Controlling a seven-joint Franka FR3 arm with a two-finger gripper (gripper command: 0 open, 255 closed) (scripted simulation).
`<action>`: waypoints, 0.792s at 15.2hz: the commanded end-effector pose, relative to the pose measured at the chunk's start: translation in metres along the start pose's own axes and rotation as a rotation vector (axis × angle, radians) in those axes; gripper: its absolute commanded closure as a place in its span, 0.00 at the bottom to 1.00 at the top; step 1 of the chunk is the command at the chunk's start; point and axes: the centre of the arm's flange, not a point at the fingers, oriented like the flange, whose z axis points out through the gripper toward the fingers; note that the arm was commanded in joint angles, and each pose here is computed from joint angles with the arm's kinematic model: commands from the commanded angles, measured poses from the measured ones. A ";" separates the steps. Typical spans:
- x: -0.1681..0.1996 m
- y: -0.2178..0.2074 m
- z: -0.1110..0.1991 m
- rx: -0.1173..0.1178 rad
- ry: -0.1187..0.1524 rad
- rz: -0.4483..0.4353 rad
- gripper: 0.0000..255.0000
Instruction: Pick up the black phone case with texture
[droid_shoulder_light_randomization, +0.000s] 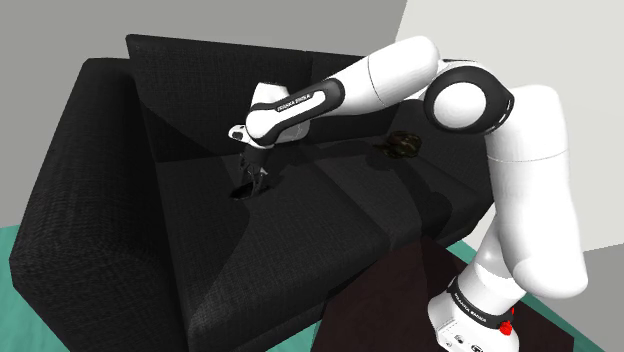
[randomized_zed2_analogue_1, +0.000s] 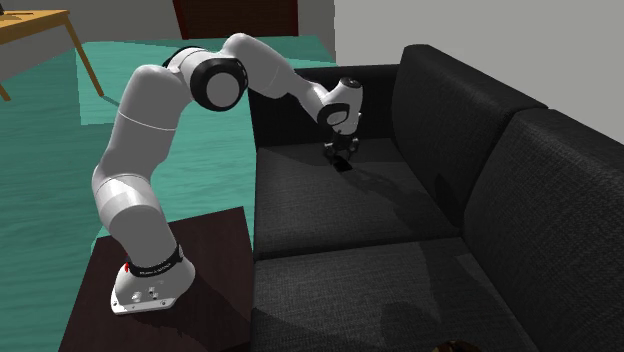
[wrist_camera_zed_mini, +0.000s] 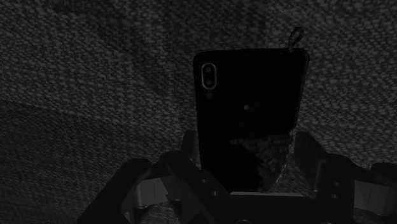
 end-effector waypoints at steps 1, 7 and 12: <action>0.002 0.001 -0.011 0.000 0.000 0.000 1.00; 0.007 0.001 -0.042 0.000 0.000 0.000 1.00; 0.011 0.001 -0.063 0.000 0.000 0.000 1.00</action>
